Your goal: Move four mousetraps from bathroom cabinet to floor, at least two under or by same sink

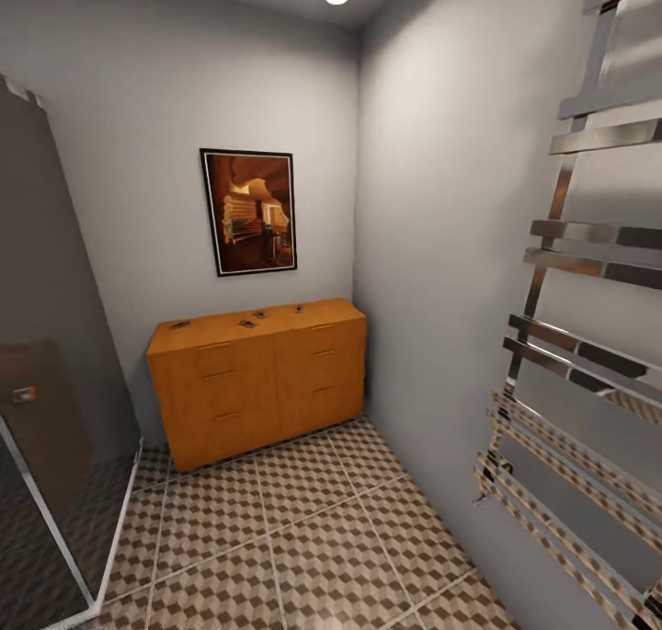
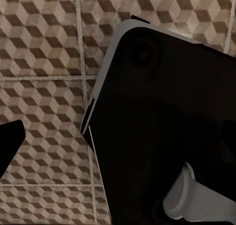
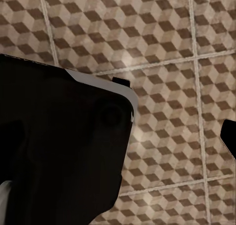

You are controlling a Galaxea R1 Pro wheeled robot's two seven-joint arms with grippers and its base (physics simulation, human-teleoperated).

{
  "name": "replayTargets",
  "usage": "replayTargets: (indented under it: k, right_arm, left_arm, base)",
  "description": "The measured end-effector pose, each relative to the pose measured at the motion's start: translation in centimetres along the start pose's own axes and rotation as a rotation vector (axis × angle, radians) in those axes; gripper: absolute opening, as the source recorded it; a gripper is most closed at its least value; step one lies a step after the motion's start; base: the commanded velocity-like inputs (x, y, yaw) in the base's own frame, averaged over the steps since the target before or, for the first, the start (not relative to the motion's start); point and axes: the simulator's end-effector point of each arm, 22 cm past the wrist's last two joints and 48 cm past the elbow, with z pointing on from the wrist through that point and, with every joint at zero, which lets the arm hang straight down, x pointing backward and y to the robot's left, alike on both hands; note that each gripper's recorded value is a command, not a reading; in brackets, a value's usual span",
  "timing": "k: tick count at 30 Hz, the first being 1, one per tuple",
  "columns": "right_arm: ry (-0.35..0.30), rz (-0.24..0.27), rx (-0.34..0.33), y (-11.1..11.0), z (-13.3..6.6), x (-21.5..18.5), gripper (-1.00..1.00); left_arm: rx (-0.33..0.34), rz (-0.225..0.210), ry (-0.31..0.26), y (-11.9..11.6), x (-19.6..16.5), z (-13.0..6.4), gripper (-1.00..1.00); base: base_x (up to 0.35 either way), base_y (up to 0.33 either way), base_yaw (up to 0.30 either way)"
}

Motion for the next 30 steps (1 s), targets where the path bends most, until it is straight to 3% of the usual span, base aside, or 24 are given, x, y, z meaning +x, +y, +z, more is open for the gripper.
replayTargets:
  k: [30]
  right_arm:
    - [0.0,-0.001,-0.001,0.03,0.0,-0.01,1.0]
  left_arm:
    - [0.0,0.0,0.0,0.0,0.0,0.0,1.0]
  base:
    - [0.0,0.0,0.293]
